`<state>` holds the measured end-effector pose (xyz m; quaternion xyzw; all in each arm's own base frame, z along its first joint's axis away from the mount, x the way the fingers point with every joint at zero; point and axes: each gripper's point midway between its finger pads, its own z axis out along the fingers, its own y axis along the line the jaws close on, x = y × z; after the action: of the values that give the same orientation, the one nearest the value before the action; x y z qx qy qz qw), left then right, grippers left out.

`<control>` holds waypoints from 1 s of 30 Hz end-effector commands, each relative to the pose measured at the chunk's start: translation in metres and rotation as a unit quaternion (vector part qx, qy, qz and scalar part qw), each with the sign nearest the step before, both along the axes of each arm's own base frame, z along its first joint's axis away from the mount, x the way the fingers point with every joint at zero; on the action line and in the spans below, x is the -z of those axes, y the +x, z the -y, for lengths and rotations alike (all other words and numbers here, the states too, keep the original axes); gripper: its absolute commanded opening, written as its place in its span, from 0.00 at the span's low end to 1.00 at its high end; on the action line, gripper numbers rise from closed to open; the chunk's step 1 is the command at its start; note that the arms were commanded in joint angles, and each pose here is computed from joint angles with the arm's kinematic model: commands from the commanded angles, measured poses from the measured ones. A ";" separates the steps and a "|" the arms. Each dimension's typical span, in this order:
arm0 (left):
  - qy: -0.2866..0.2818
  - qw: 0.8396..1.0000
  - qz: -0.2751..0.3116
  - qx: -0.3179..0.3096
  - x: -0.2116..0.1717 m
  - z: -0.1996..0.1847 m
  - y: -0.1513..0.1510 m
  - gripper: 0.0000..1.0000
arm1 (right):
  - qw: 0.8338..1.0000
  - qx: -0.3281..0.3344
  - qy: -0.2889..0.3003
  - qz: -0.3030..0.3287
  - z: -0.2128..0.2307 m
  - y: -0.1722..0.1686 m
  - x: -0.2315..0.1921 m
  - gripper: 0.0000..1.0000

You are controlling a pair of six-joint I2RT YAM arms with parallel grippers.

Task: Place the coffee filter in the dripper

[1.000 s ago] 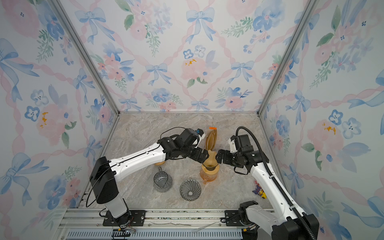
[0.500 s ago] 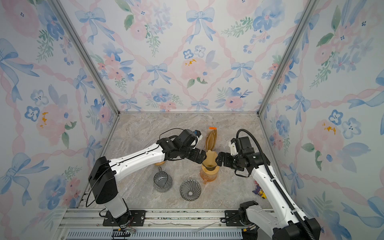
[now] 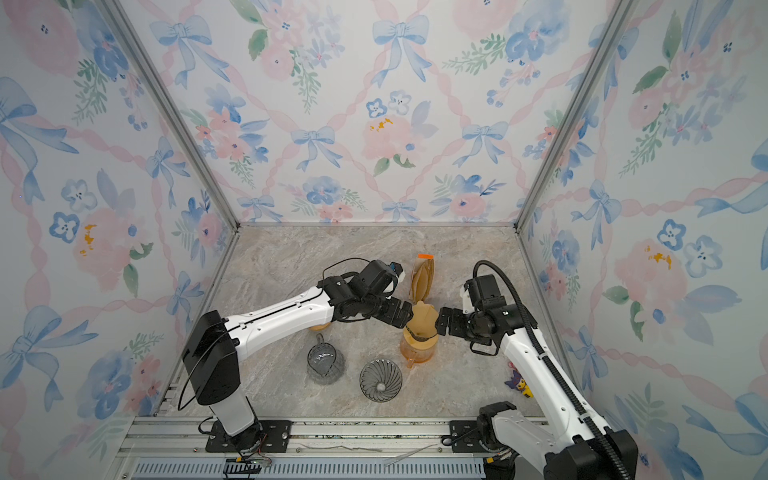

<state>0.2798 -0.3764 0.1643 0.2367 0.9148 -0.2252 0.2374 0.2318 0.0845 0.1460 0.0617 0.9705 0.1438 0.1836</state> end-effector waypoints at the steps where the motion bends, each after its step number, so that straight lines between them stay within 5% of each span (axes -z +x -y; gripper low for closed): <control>1: 0.006 1.000 -0.006 -0.010 0.006 -0.001 0.002 0.97 | 1.000 0.006 -0.009 -0.018 0.004 -0.008 0.008 0.99; 18: 0.008 1.000 -0.005 -0.012 0.007 -0.003 0.004 0.97 | 0.998 -0.018 0.053 0.036 -0.016 0.000 -0.025 0.98; 30: -0.044 0.999 0.022 0.000 -0.042 -0.003 -0.009 0.97 | 0.990 -0.052 0.076 0.106 -0.023 -0.015 -0.047 0.98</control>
<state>0.2765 -0.3768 0.1759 0.2387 0.9097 -0.2372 0.2432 0.2223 0.1028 0.1926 0.0271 0.9378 0.2222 0.2652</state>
